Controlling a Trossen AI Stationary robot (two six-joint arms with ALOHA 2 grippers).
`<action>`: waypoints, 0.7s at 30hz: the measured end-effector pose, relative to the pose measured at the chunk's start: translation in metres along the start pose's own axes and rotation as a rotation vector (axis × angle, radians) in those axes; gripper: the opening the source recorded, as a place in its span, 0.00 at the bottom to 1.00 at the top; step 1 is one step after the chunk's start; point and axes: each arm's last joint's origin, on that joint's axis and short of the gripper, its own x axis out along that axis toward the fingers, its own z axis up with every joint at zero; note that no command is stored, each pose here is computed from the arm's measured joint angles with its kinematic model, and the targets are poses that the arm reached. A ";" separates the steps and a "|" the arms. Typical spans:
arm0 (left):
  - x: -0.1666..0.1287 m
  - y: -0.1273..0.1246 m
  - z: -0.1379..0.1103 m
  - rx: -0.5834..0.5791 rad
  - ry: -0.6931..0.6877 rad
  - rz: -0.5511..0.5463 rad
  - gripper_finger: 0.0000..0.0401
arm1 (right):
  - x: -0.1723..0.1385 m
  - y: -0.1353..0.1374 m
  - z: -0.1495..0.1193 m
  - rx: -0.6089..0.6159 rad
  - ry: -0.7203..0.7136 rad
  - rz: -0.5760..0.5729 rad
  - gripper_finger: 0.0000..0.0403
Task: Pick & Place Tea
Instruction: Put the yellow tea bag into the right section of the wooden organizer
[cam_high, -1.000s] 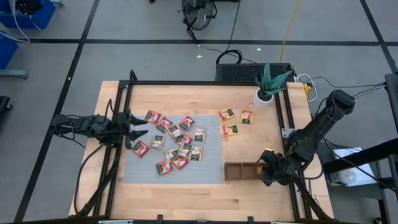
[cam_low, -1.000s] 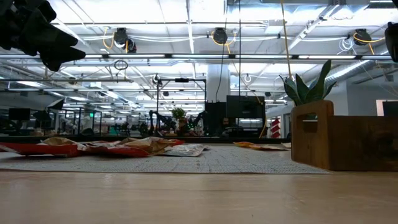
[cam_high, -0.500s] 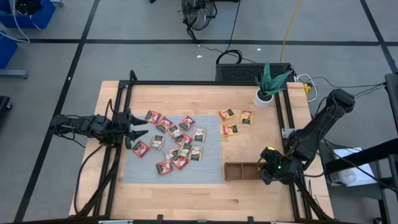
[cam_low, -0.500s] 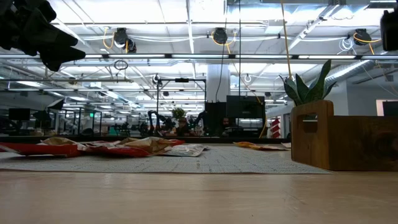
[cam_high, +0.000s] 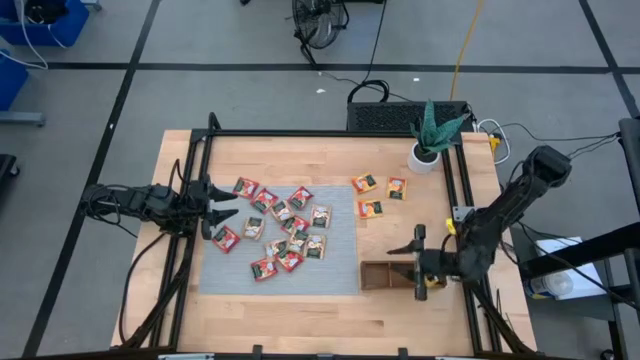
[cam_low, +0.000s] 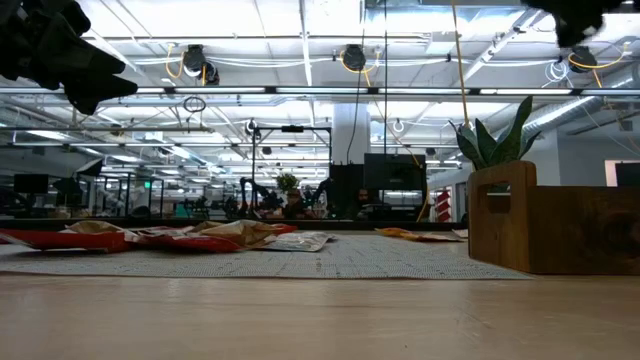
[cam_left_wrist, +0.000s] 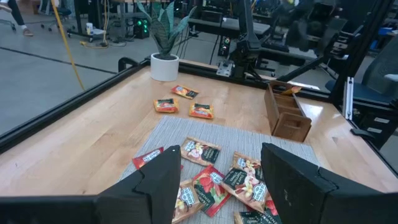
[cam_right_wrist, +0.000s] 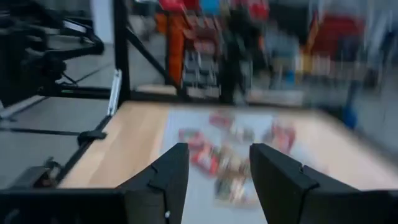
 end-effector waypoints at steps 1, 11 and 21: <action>0.000 0.000 0.000 0.000 0.000 0.000 0.56 | -0.001 -0.002 -0.001 -0.052 -0.045 0.015 0.39; 0.000 0.000 0.000 0.000 0.000 0.000 0.56 | 0.021 -0.007 0.060 -0.501 0.227 -0.707 0.44; 0.000 0.000 0.000 0.000 0.001 0.000 0.56 | 0.054 0.024 0.146 -0.413 0.197 -0.723 0.44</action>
